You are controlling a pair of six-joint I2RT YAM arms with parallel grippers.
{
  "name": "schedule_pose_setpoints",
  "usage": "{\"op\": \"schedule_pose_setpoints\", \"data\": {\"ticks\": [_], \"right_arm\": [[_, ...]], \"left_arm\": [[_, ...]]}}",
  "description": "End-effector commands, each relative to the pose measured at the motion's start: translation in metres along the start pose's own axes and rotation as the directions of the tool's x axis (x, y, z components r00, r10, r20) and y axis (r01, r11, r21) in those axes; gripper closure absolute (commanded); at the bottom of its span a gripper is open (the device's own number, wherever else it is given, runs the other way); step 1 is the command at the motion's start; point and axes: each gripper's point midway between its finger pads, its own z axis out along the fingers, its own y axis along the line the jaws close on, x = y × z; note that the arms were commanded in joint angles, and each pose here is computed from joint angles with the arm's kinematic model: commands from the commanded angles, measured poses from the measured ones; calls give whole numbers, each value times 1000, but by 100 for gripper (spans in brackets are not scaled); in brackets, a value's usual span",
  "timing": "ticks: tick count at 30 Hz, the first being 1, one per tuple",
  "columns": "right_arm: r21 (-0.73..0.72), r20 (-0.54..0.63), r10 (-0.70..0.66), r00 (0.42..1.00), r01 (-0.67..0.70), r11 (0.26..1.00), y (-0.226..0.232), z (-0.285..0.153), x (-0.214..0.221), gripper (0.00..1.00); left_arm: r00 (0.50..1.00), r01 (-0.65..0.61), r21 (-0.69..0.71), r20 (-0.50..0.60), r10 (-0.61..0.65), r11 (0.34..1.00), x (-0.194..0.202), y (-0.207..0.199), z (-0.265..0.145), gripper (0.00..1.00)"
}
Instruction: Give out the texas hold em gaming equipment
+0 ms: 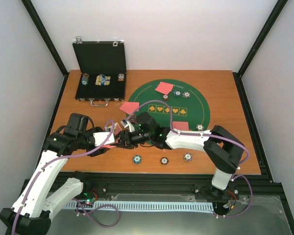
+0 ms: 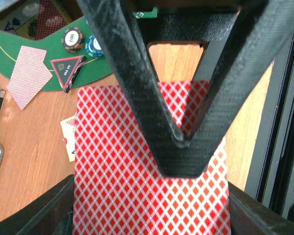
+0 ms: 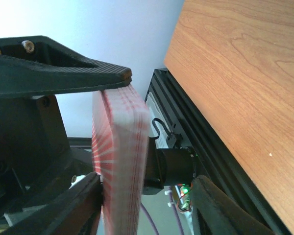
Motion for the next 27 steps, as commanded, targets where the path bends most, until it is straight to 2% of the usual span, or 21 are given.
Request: {"op": "schedule_pose_setpoints", "data": {"ticks": [1, 7, 17, 27], "right_arm": [[80, 14, 30, 999, -32, 996, -20, -11, 3, 52], [85, 26, 24, 999, -26, 996, -15, -19, 3, 61], [100, 36, 12, 999, -15, 995, -10, -28, 0, 63], [56, 86, 2, 996, -7, 998, 11, -41, -4, 80]], "left_arm": [[998, -42, -27, 38, 43, 999, -9, 1, -8, 62], [998, -48, -26, 38, 49, 999, -9, 2, -7, 62], [998, -54, -32, 30, 55, 998, -6, 2, -6, 62], [998, -53, -32, 28, 54, 998, -6, 2, -6, 62]]}}
